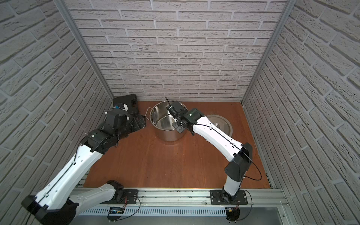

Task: Stir the soup with a spoon
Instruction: Stir the soup in the pan with a stick.

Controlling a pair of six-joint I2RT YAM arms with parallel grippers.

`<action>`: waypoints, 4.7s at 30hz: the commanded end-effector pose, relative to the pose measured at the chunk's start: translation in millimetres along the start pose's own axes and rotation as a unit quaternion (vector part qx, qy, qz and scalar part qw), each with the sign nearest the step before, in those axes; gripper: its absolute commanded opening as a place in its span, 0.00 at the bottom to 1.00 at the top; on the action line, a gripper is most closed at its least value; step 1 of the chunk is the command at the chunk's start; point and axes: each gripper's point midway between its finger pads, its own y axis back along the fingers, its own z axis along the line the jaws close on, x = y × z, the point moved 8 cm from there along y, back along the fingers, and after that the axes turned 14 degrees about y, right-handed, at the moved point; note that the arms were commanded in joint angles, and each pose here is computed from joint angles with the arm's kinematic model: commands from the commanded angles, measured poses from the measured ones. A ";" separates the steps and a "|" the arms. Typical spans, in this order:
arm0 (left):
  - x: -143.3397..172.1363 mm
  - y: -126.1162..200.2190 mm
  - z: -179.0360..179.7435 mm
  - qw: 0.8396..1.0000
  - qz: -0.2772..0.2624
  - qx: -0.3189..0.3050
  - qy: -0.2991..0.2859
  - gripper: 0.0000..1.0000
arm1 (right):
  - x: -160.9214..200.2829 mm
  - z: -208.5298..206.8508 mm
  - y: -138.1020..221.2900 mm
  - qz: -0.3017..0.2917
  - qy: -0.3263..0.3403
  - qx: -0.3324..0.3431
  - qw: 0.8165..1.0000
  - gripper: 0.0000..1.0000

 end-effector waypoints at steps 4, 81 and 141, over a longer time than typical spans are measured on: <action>1.1 9.1 5.3 1.000 -0.006 0.025 0.001 0.98 | -32.4 -12.3 -6.7 -0.039 0.002 0.015 0.999 0.03; 31.2 -16.0 -24.2 0.976 0.040 0.135 -0.168 0.98 | -11.0 -21.9 7.6 -0.030 -0.051 0.006 0.998 0.03; 41.5 -13.4 -37.1 0.958 -0.032 0.141 -0.249 0.98 | -51.5 4.9 -1.1 -0.067 -0.016 -0.077 0.995 0.03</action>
